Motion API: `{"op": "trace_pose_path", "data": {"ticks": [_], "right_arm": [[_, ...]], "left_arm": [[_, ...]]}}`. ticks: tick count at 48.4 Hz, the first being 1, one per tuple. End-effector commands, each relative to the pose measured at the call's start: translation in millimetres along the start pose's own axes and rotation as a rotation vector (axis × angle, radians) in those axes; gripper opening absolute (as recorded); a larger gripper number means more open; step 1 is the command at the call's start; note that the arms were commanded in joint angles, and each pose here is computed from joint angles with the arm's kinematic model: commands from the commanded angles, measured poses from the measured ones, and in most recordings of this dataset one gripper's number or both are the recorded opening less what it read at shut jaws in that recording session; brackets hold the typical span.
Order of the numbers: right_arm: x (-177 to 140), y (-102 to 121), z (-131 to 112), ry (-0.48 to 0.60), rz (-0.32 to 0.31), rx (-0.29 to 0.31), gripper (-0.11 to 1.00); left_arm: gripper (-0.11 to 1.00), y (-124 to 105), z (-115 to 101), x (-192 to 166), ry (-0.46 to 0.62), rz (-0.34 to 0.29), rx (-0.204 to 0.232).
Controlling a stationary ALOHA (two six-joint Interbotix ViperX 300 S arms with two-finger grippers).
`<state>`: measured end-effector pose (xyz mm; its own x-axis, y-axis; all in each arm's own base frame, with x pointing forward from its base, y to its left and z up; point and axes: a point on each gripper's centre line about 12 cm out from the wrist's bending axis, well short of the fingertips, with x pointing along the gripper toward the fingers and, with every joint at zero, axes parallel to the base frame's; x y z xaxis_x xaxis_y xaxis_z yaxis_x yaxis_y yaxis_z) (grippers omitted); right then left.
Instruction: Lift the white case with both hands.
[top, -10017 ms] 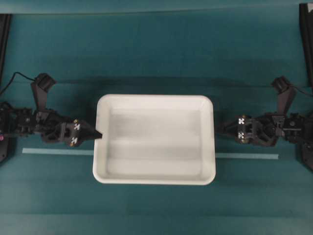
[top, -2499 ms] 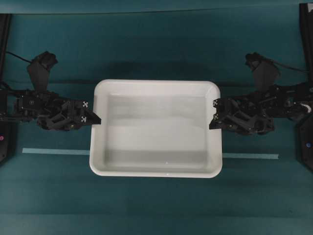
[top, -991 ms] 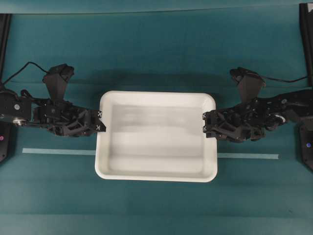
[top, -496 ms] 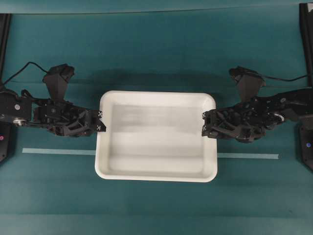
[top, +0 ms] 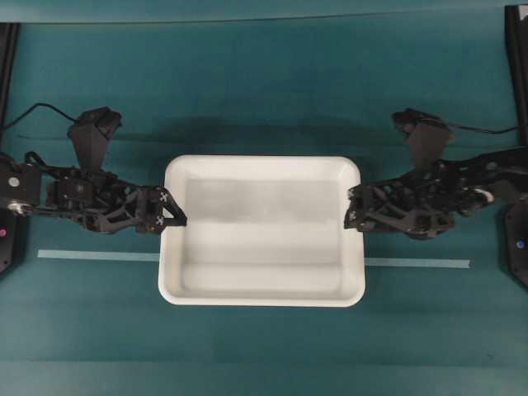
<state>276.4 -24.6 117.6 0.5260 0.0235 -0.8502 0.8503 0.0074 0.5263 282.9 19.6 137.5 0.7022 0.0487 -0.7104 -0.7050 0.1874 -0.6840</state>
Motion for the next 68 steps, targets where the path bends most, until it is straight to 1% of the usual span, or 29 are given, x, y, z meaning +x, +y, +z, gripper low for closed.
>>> {"op": "trace_pose_path", "data": {"ticks": [1,8,13,20,25,31,32,33,35,36,38,45,51,55,56,59,60,68], "right_arm": [[-9.4,1.7,1.2,-0.005,0.027,0.002,0.83],[-33.6,8.2,0.1,-0.006,0.095,-0.007,0.83],[-53.5,15.5,0.4,-0.017,0.165,-0.018,0.83],[-81.7,26.7,-0.2,-0.043,0.276,-0.062,0.83],[-98.7,33.3,0.1,-0.073,0.354,-0.114,0.83],[-119.1,42.8,2.9,-0.141,0.475,-0.189,0.83],[-121.9,43.7,3.2,-0.152,0.492,-0.202,0.83],[-124.8,45.2,3.7,-0.165,0.51,-0.218,0.83],[-129.5,47.5,4.7,-0.191,0.542,-0.248,0.83],[-132.6,49.1,5.3,-0.21,0.559,-0.276,0.83],[-136.4,50.9,5.9,-0.234,0.58,-0.313,0.83],[-149.3,58.1,7.1,-0.317,0.634,-0.453,0.83],[-164.4,64.9,5.9,-0.408,0.683,-0.607,0.83],[-174.4,66.9,4.2,-0.468,0.706,-0.711,0.83],[-176.9,67.1,3.7,-0.482,0.711,-0.736,0.83],[-183.8,67.1,2.4,-0.526,0.72,-0.809,0.83],[-187.4,67.1,0.3,-0.543,0.728,-0.848,0.83],[-205.8,63.8,-9.1,-0.631,0.755,-1.034,0.83]], "left_arm": [[0.94,-12.9,5.4,-8.8,-0.02,-0.055,0.016],[0.94,-29.9,10.4,-33.6,-0.05,-0.148,0.062],[0.94,-41.1,14.4,-56.7,-0.078,-0.215,0.096],[0.94,-52.5,16.6,-86.7,-0.115,-0.311,0.151],[0.94,-60.0,19.0,-108.9,-0.147,-0.388,0.164],[0.94,-63.6,19.4,-128.0,-0.172,-0.451,0.181],[0.94,-64.2,19.5,-131.0,-0.177,-0.46,0.188],[0.94,-65.1,19.7,-135.2,-0.186,-0.473,0.205],[0.93,-65.1,19.6,-139.0,-0.197,-0.481,0.23],[0.93,-65.2,19.6,-140.9,-0.202,-0.484,0.244],[0.93,-64.9,19.9,-143.4,-0.211,-0.484,0.268],[0.93,-66.5,19.9,-153.9,-0.241,-0.492,0.362],[0.93,-69.6,21.0,-162.5,-0.276,-0.51,0.435],[0.93,-72.0,21.2,-169.5,-0.303,-0.529,0.488],[0.93,-72.9,21.3,-173.5,-0.317,-0.539,0.512],[0.93,-74.7,21.4,-180.4,-0.343,-0.554,0.561],[0.93,-75.3,21.5,-183.5,-0.355,-0.56,0.58],[0.93,-76.3,20.6,-202.4,-0.436,-0.588,0.731]]}}
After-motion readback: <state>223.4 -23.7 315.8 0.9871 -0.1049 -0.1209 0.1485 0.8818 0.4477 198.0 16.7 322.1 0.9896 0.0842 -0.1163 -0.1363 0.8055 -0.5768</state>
